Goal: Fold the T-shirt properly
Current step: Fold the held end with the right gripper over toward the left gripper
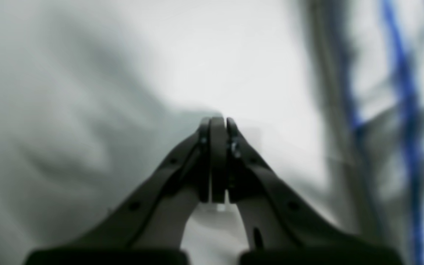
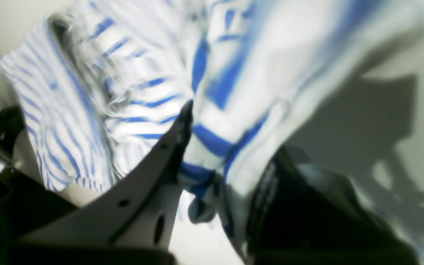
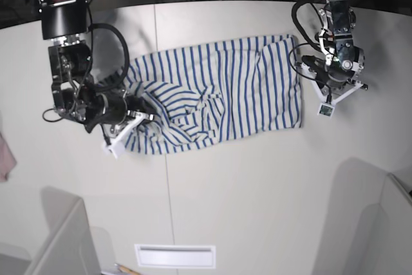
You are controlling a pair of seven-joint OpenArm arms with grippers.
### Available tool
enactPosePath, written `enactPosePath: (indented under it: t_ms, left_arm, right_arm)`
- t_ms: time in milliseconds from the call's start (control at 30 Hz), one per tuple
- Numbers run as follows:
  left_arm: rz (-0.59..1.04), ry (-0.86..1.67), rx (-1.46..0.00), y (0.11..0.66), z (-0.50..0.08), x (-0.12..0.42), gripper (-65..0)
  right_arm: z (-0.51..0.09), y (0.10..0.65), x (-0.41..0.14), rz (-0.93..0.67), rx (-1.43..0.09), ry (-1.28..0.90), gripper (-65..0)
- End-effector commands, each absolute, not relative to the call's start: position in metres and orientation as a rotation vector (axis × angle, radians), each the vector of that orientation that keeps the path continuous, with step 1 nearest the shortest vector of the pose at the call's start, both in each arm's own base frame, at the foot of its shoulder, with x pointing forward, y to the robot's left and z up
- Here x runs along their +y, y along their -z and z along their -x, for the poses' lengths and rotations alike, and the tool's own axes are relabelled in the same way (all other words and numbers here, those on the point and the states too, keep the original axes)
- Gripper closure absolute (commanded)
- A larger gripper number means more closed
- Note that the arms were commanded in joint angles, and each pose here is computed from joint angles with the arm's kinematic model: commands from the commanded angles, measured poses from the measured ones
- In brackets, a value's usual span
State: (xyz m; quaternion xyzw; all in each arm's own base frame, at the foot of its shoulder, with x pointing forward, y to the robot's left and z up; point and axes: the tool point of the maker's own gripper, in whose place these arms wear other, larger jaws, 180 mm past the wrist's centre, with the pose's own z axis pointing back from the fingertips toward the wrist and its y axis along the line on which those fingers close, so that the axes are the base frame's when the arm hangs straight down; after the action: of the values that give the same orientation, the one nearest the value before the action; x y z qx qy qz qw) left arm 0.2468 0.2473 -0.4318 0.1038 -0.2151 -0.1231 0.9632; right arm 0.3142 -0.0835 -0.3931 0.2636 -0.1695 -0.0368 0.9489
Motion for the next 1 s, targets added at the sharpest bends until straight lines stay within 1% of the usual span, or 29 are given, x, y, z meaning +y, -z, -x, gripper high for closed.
enactPosePath:
  t_ms: [0, 133, 400, 567, 633, 800, 967]
  left_arm:
    - [-0.179, 0.256, -0.446, 0.431, -0.25, 0.237, 0.0]
    - [-0.145, 0.255, -0.468, 0.43, -0.26, 0.219, 0.0]
    - [-0.095, 0.383, -0.478, 0.432, -0.266, 0.175, 0.0]
    - [-0.097, 0.387, -0.47, 0.434, -0.263, 0.177, 0.0]
    - [-0.097, 0.387, -0.468, 0.434, -0.262, 0.177, 0.0]
    - [-0.101, 0.392, -0.448, 0.438, -0.25, 0.179, 0.0]
    - [-0.141, 0.407, -0.454, 0.429, -0.239, 0.194, 0.0]
  right_arm:
    - [-0.325, 0.375, -0.079, -0.545, -0.399, 0.05, 0.0]
    - [-0.317, 0.356, -0.045, -0.568, -0.412, 0.011, 0.0]
    - [-0.294, 0.324, 0.022, -0.672, -0.426, -0.094, 0.0]
    - [-0.277, 0.304, 0.054, -0.734, -0.446, -0.186, 0.0]
    - [-0.273, 0.299, 0.064, -0.758, -0.443, -0.19, 0.0]
    - [-0.262, 0.294, 0.096, -0.793, -0.383, -0.174, 0.0]
    - [-0.26, 0.31, 0.122, -0.78, -0.312, -0.203, 0.0]
